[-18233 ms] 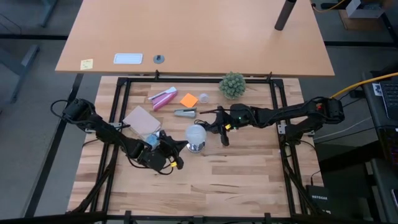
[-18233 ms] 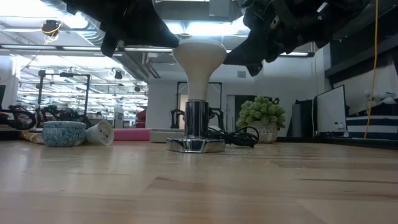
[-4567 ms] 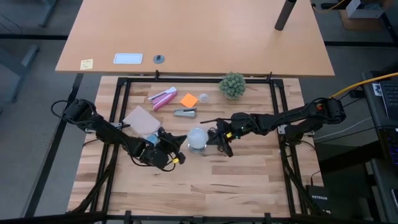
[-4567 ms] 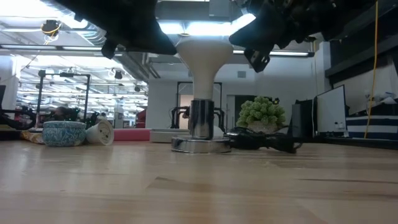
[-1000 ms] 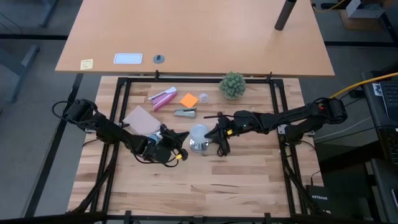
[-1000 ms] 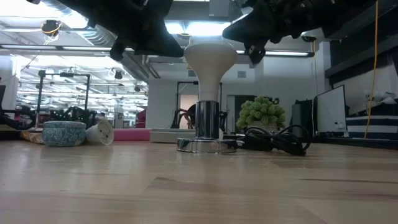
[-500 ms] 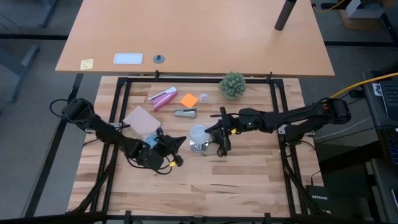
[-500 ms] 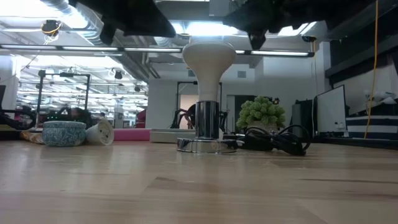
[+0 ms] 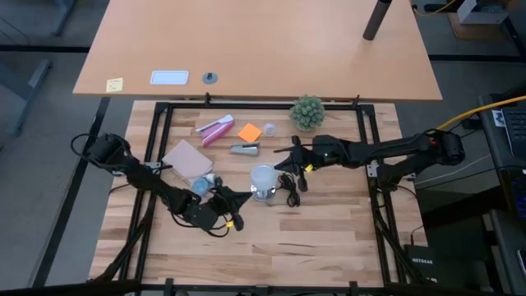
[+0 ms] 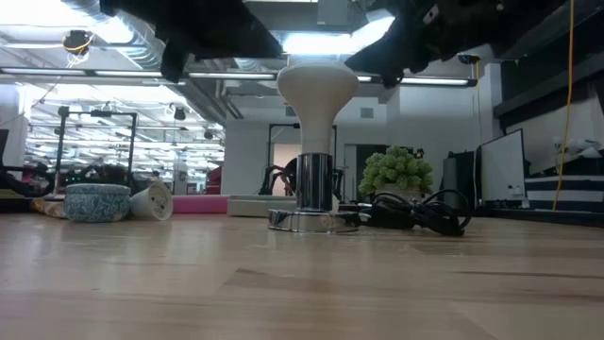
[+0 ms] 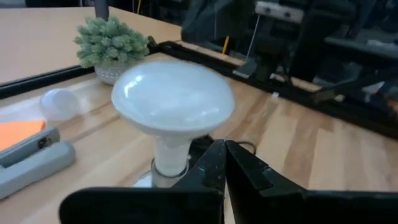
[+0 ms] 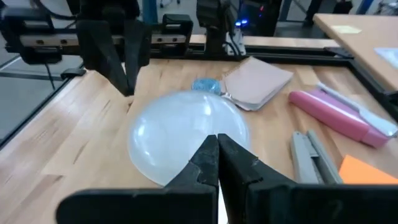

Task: Screw lightbulb
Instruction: Insert the lightbulb on the lamp

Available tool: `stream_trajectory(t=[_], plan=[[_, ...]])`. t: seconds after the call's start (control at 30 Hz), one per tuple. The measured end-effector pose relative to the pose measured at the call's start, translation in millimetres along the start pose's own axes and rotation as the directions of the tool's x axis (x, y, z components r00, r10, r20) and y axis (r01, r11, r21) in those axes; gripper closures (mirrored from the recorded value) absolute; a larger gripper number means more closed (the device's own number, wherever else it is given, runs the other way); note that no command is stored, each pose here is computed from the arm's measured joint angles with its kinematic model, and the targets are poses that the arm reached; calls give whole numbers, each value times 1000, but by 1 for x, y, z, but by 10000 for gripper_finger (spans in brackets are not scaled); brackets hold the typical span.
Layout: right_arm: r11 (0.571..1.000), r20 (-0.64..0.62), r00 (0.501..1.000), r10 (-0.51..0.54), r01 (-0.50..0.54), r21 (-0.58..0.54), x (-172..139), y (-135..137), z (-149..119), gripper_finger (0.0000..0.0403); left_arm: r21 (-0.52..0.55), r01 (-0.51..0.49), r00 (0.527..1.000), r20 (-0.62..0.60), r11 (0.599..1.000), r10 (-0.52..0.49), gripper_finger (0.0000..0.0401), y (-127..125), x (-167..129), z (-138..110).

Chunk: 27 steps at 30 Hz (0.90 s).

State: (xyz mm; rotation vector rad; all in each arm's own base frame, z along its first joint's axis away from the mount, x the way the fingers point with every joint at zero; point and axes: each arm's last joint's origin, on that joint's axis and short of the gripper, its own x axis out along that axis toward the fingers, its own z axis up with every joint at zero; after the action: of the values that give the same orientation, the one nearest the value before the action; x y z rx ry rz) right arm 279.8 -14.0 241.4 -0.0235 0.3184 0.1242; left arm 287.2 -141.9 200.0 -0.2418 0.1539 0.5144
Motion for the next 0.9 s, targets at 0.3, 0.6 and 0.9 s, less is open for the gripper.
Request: stream_trajectory(t=[0.3,0.6,0.9], plan=[[999,-30,999,-21,22,28,5,-18,-9,398,-13,-23,1000,16,1000,23,400,0,15,-11],[999,-52,999,-7,9,37,12,-18,-15,398,-4,-37,999,21,999,37,400,3,19,-10],[994,-55,997,50,-45,96,12,-17,-16,398,6,-79,996,42,997,79,400,4,19,-9]])
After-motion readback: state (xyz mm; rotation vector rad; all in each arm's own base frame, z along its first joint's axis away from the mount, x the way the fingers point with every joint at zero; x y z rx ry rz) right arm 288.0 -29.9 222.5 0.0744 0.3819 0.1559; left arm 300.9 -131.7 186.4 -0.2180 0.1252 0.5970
